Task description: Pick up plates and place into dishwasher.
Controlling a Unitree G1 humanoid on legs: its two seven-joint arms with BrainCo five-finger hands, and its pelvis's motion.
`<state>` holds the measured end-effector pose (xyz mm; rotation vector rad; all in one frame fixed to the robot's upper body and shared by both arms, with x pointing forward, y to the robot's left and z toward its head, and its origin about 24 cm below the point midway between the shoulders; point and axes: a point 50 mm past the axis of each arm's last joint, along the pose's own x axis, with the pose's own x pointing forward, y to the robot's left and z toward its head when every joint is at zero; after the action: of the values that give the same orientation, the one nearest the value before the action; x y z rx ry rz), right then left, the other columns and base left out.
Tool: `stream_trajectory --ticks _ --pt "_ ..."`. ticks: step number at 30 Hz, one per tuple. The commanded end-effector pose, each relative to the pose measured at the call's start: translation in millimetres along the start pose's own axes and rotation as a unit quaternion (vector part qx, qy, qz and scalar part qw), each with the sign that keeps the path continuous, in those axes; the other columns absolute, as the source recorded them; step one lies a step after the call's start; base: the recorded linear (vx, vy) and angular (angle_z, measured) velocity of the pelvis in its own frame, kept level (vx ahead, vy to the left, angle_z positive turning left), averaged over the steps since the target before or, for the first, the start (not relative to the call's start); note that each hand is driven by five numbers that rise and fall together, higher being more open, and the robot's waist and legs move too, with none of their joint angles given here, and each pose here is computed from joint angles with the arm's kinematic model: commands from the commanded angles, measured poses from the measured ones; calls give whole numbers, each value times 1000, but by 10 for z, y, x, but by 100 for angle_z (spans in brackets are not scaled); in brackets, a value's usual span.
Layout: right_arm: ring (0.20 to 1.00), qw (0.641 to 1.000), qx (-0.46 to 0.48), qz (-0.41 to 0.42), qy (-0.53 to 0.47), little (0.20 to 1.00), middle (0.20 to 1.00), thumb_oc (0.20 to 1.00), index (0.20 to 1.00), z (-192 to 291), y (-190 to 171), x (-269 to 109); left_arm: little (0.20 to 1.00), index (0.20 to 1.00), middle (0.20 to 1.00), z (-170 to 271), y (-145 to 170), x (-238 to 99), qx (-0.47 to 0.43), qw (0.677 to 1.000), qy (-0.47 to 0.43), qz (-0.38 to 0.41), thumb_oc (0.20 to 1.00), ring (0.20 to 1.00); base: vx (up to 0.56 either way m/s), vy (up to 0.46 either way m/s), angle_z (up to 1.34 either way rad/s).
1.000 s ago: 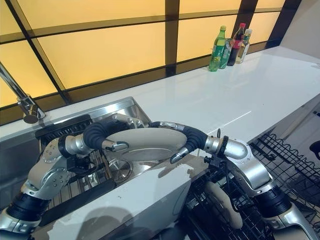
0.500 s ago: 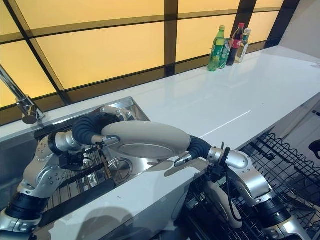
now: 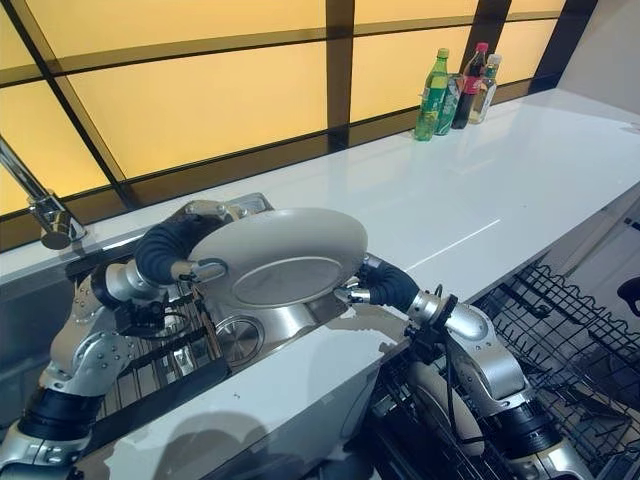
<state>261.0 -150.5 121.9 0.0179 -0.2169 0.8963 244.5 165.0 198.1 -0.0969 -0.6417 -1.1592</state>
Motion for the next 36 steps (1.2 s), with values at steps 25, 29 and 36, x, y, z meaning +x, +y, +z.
stream_trajectory --ticks 25,29,36 --pt "1000 982 17 -8 -190 1000 1000 1000 1000 377 143 5 200 200 200 -8 -17 -36 -26 999 -36 23 200 200 -5 1 -1" --pt "1000 982 18 2 -189 1000 1000 1000 1000 370 164 35 200 200 200 -15 -12 -26 -27 999 -36 22 200 200 0 0 0" --pt "1000 983 18 12 -184 1000 1000 1000 1000 370 192 75 200 200 200 -20 -15 1 -33 998 -39 24 200 200 0 0 0"
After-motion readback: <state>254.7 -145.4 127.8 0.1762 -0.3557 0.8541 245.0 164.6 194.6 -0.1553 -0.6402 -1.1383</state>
